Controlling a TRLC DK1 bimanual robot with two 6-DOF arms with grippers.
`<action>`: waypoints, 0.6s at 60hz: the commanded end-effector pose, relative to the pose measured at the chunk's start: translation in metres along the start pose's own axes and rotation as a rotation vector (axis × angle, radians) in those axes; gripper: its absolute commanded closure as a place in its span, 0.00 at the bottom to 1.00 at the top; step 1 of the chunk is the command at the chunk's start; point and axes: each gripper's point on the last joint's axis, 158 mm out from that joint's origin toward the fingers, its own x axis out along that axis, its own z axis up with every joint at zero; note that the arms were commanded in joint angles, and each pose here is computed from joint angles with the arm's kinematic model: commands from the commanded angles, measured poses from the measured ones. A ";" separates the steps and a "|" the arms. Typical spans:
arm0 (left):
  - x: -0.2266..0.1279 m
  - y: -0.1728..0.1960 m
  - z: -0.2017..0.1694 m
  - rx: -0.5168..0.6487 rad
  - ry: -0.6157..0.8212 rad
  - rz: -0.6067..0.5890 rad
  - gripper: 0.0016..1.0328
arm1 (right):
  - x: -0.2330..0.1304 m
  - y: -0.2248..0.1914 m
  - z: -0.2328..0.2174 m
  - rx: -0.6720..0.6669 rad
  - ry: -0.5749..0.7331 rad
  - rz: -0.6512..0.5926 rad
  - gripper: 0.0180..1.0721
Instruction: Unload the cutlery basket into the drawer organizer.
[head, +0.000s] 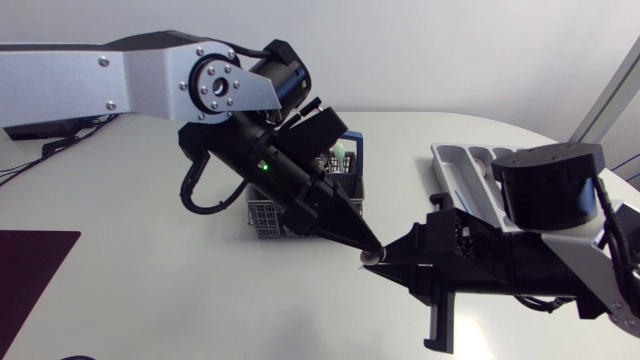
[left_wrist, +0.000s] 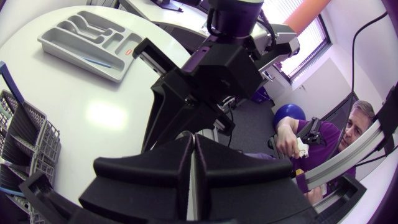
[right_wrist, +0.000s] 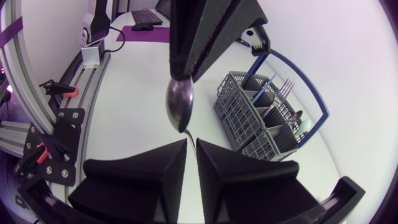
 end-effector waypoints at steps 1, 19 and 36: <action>0.002 -0.004 0.006 0.019 -0.004 -0.024 0.97 | 0.005 0.009 -0.010 0.000 0.016 0.023 0.90; -0.001 -0.001 0.013 0.020 -0.014 -0.018 0.64 | 0.006 0.013 -0.018 0.016 0.027 0.019 0.94; -0.033 0.012 0.067 0.048 -0.165 0.075 0.22 | 0.008 0.015 -0.031 0.038 0.065 0.016 0.94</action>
